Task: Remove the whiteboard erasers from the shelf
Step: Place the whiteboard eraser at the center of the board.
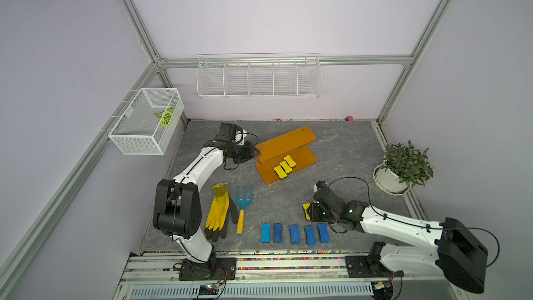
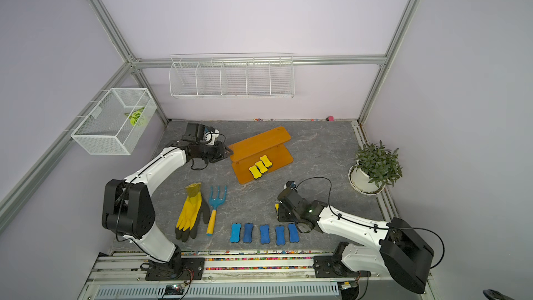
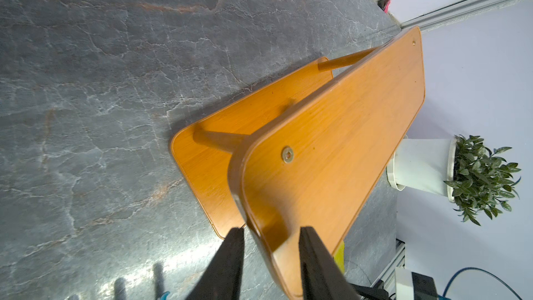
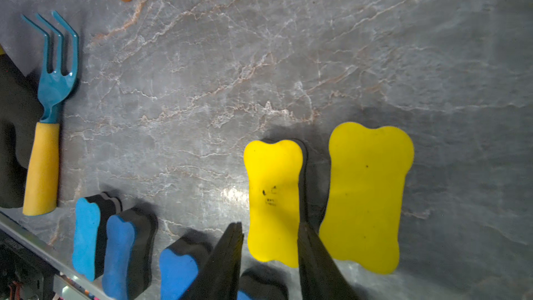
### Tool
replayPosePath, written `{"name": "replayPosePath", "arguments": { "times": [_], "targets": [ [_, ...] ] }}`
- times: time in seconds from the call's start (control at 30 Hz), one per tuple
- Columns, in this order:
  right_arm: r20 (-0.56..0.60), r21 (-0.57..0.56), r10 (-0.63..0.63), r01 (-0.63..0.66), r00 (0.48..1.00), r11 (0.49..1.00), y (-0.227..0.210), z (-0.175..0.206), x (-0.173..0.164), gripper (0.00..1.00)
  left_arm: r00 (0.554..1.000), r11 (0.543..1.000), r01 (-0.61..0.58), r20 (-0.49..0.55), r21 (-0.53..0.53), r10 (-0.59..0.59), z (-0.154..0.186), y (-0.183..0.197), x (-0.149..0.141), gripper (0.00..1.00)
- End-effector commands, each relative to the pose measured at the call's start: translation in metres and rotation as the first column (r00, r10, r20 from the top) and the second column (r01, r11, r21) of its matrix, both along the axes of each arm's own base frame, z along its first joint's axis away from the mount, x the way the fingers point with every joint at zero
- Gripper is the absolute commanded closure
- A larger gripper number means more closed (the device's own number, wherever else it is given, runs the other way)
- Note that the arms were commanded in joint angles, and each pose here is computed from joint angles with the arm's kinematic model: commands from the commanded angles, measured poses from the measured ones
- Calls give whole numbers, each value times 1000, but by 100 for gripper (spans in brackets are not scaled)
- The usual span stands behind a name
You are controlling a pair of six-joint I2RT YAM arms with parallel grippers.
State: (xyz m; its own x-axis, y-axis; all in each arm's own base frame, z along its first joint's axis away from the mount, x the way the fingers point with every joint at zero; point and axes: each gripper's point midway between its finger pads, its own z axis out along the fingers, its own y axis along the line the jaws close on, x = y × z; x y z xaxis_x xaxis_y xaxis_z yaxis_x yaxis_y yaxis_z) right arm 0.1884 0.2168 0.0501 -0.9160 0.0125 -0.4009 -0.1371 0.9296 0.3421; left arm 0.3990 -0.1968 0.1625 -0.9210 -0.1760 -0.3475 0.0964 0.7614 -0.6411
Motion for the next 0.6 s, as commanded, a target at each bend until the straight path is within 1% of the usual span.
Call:
{"name": "replayPosePath", "arguments": {
  "times": [0.0,0.27,0.43,0.57],
  "targets": [
    [-22,-7,28,-28,999,1000,2,-10,-5,60,1000,1000,3,22,-17,-3,9,0,-2,63],
    [-29,17,39,-39,999,999,7,-8,-7,60,1000,1000,1,20,-18,-1,9,0,-2,63],
    [-27,6,43,-43,999,999,6,-7,-6,59,1000,1000,1,21,-16,0,9,1,-2,63],
    [24,-13,45,-45,999,999,1,6,1,59,1000,1000,1,21,-18,-1,9,0,-2,63]
  ]
}}
